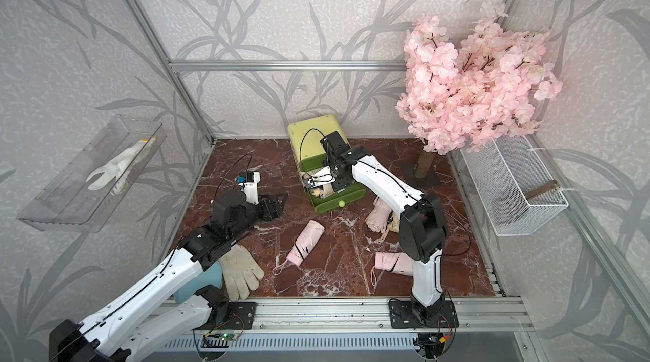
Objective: Place the umbrella in the drawer by color
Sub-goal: Place the umbrella in the drawer, then pick up the umbrella from the center of the board.
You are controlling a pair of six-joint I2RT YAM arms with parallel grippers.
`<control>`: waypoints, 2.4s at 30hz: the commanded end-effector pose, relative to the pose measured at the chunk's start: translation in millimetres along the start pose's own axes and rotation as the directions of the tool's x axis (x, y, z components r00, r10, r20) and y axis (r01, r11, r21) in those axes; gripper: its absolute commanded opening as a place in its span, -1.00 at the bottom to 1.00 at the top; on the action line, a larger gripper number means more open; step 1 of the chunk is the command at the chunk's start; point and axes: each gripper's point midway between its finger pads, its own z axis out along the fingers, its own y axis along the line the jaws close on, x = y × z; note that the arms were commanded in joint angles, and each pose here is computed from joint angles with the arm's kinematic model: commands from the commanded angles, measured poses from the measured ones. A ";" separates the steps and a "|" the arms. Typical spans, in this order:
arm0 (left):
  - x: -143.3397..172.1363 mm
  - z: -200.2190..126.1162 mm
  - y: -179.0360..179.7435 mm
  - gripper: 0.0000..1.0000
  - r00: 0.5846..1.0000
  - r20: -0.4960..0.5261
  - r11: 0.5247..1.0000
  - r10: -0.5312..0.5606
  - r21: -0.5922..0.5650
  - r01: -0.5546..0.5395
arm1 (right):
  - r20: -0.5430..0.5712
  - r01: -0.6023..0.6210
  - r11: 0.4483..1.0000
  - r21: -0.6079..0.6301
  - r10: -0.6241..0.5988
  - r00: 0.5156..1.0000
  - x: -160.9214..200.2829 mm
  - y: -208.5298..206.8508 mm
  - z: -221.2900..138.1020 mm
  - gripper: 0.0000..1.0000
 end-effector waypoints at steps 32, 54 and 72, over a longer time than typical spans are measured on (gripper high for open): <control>-12.9 13.0 -147.1 0.54 0.953 0.019 0.888 0.303 0.358 -0.289 | 0.460 -0.707 -0.609 0.358 0.775 -0.435 208.3 153.2 -129.3 0.08; 19.6 35.2 -148.2 0.56 0.908 -0.042 0.869 0.417 0.310 -0.385 | 0.203 -0.566 -0.813 0.138 0.582 -0.787 236.7 221.8 -10.5 0.40; 28.1 8.9 -160.8 0.65 0.890 -0.028 0.805 0.455 0.440 -0.397 | 0.134 -0.593 -0.805 -0.027 0.584 -0.800 227.7 194.0 -0.6 0.55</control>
